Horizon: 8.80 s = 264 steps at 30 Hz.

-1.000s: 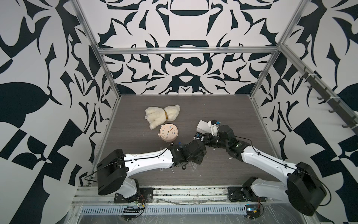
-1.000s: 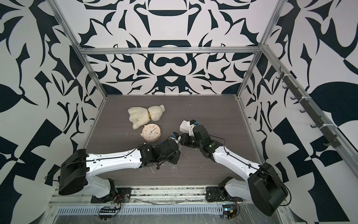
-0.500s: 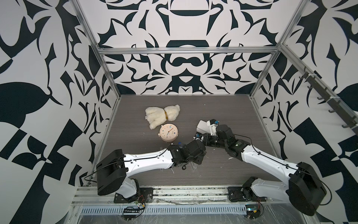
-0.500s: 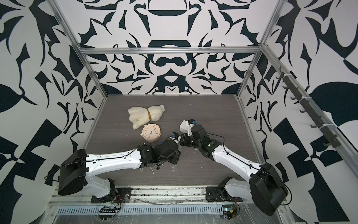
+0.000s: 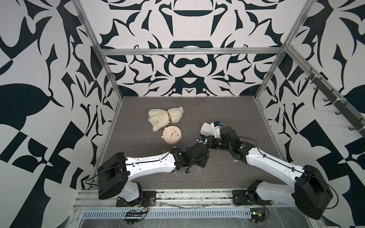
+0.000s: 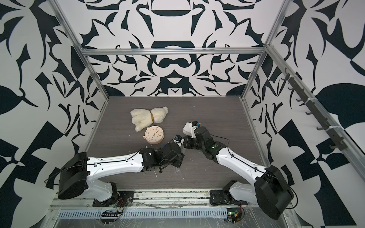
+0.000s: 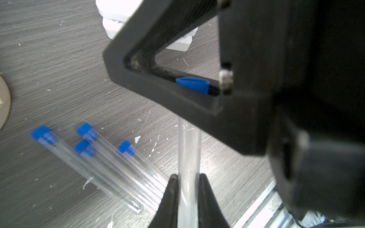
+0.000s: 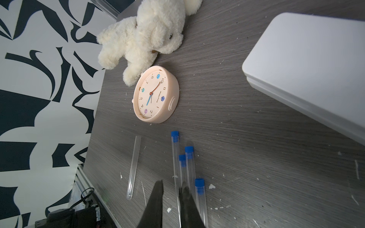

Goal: Remove stoppers from test tubes
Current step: Open the stopper on the test tube, then place the test tube at the center of the board, then place the stopper at the center of the board, then move the test tube to the center of the board.

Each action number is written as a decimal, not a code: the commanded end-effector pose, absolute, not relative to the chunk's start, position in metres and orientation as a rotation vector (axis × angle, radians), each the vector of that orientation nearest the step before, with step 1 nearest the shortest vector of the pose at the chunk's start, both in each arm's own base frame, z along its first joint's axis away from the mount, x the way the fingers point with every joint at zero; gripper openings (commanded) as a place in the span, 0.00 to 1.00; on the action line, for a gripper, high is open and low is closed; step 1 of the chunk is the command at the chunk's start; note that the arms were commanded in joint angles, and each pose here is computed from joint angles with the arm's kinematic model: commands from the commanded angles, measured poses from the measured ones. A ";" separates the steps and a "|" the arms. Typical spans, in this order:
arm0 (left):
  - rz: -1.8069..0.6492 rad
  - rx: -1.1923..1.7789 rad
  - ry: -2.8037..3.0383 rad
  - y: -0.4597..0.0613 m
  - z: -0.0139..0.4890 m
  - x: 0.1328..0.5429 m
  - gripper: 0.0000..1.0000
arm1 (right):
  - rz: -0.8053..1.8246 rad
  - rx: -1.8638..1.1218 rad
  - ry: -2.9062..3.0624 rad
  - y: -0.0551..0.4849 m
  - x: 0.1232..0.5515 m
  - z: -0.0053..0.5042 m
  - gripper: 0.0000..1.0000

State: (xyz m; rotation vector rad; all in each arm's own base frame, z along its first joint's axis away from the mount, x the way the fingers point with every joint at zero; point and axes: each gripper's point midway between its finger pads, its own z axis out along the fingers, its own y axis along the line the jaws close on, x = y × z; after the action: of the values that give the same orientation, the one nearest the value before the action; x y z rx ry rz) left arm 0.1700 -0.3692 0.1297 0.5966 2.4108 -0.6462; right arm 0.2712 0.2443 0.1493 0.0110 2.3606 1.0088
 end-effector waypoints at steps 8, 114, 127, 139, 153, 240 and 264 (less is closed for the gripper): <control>-0.580 0.583 2.455 -0.350 0.117 0.166 0.12 | 1.161 0.080 2.253 0.248 0.281 0.180 0.00; -0.057 -0.034 2.876 -0.184 0.028 0.200 0.36 | 0.371 0.501 2.413 0.069 0.291 0.043 0.00; -0.153 -0.046 2.765 -0.187 0.078 0.208 0.40 | 0.298 0.595 2.433 0.059 0.289 0.023 0.06; -0.249 -0.060 2.671 -0.186 0.102 0.208 0.42 | 0.281 0.628 2.448 0.056 0.286 0.011 0.24; -0.266 -0.052 2.665 -0.188 0.100 0.209 0.42 | 0.275 0.619 2.440 0.055 0.286 0.018 0.32; -0.093 -0.022 2.927 -0.279 0.017 0.206 0.30 | 0.664 0.254 2.292 0.103 0.261 0.151 0.29; 0.029 0.051 3.018 -0.227 0.013 0.169 0.15 | 0.674 0.269 2.291 0.104 0.262 0.152 0.29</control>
State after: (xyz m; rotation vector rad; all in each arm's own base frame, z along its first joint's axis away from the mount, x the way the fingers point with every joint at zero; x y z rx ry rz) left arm 0.1872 -0.2499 0.0171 0.0064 2.9488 -0.0655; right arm 0.2565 0.1012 0.1427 0.2710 2.3274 0.6518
